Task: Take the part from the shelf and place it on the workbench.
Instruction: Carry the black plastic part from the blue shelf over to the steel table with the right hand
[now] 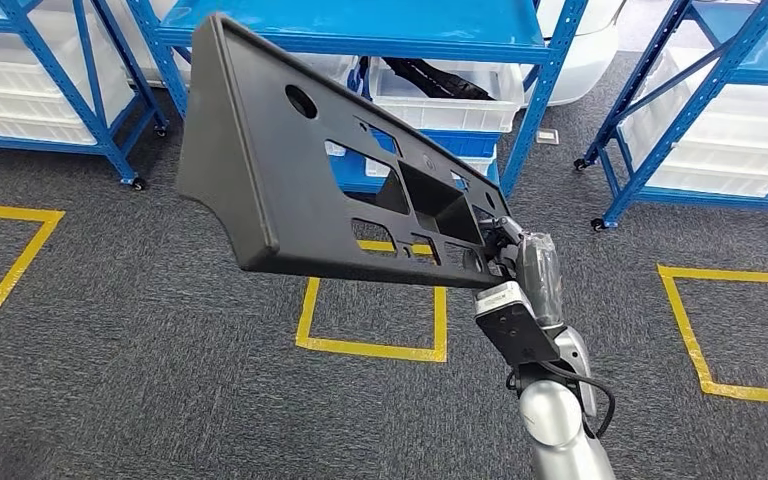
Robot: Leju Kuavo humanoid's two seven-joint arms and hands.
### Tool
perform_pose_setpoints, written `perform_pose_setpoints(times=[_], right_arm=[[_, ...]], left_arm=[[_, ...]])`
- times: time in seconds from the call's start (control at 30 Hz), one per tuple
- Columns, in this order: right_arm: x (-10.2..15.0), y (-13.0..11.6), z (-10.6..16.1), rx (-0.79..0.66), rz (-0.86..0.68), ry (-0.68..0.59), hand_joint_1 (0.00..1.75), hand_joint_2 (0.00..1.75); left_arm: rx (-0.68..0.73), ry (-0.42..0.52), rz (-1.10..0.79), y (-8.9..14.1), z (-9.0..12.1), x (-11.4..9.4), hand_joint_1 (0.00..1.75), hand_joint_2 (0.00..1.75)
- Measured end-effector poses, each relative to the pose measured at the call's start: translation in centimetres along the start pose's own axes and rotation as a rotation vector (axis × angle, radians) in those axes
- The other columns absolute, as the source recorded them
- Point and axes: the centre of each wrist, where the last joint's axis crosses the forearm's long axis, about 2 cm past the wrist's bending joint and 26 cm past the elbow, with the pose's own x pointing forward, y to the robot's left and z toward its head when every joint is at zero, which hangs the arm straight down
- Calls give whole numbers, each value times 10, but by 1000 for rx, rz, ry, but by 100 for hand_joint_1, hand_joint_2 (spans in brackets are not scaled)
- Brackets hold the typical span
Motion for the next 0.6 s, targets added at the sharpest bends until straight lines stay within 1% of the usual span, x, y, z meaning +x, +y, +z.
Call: perform_pose_setpoints(times=[0.6], right_arm=[[-4,1,9,-10,-3,16,175,175]], left_arm=[[10,4,6,2,1,-3,0,175]])
